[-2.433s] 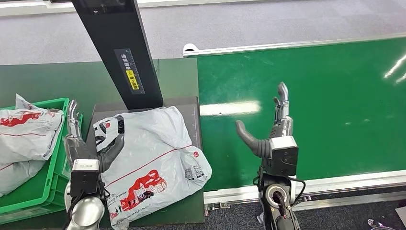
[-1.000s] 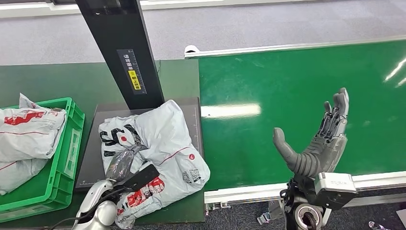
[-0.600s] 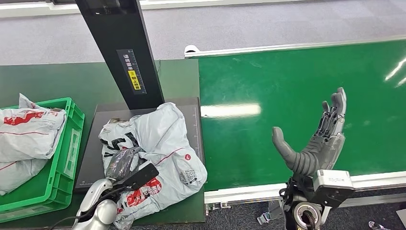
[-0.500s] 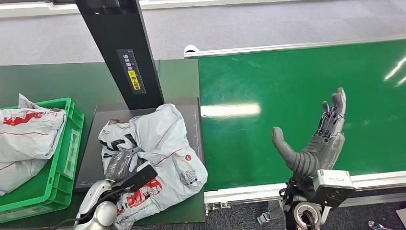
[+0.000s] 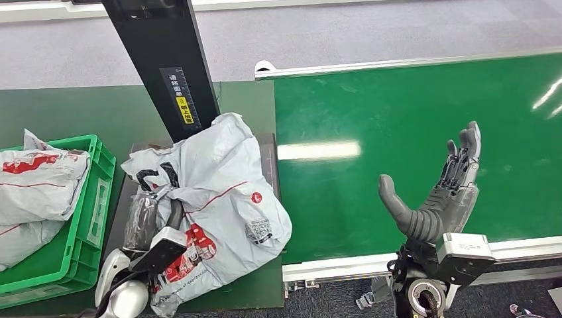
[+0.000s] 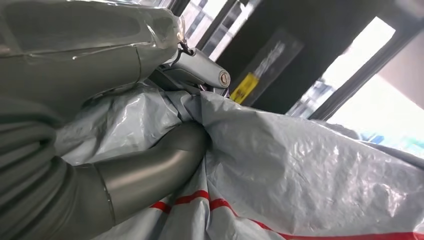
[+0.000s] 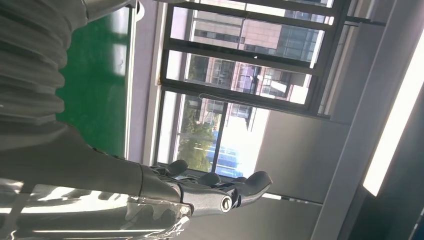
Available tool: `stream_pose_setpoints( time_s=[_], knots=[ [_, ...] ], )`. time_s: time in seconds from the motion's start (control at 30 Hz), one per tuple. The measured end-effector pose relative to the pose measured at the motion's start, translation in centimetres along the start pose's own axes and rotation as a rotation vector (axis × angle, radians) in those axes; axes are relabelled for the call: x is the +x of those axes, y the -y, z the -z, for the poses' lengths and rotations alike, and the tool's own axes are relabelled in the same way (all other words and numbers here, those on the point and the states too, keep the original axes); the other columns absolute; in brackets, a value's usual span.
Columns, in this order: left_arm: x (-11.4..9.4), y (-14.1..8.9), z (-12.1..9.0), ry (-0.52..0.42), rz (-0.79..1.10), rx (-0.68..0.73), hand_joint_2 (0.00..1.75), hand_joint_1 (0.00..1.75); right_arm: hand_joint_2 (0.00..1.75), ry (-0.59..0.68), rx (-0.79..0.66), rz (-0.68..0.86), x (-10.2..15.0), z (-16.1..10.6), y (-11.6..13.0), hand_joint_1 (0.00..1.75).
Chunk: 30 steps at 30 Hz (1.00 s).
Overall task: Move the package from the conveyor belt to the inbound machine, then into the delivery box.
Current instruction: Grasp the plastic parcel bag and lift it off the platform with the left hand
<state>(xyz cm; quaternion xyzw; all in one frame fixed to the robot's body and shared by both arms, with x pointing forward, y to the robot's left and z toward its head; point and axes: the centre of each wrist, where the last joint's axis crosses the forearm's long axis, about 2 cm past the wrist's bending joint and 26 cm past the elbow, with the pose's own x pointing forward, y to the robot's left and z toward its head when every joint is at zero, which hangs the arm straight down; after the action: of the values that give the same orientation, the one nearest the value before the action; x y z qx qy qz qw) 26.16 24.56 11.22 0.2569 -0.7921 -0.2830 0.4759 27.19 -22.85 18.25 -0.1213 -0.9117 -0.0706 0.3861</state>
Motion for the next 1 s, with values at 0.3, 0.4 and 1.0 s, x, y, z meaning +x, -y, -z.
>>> stream_pose_setpoints(
  time_s=[0.3, 0.4, 1.0],
  knots=[
    [1.0, -4.7, 0.9, 0.04, 0.095, 0.341, 1.75, 1.75, 1.75, -0.007, -0.01, -0.016, -0.1, -0.3, 0.2, 0.0],
    [0.4, -5.8, 0.8, 0.005, 0.155, 0.391, 1.75, 1.75, 1.75, -0.012, -0.007, -0.025, -0.1, -0.6, 0.2, 0.0],
    [-10.6, -12.9, -2.1, -0.519, 0.314, 0.646, 1.75, 1.72, 1.75, -0.046, -0.017, -0.034, -0.3, -1.7, 0.3, 0.0]
  ],
)
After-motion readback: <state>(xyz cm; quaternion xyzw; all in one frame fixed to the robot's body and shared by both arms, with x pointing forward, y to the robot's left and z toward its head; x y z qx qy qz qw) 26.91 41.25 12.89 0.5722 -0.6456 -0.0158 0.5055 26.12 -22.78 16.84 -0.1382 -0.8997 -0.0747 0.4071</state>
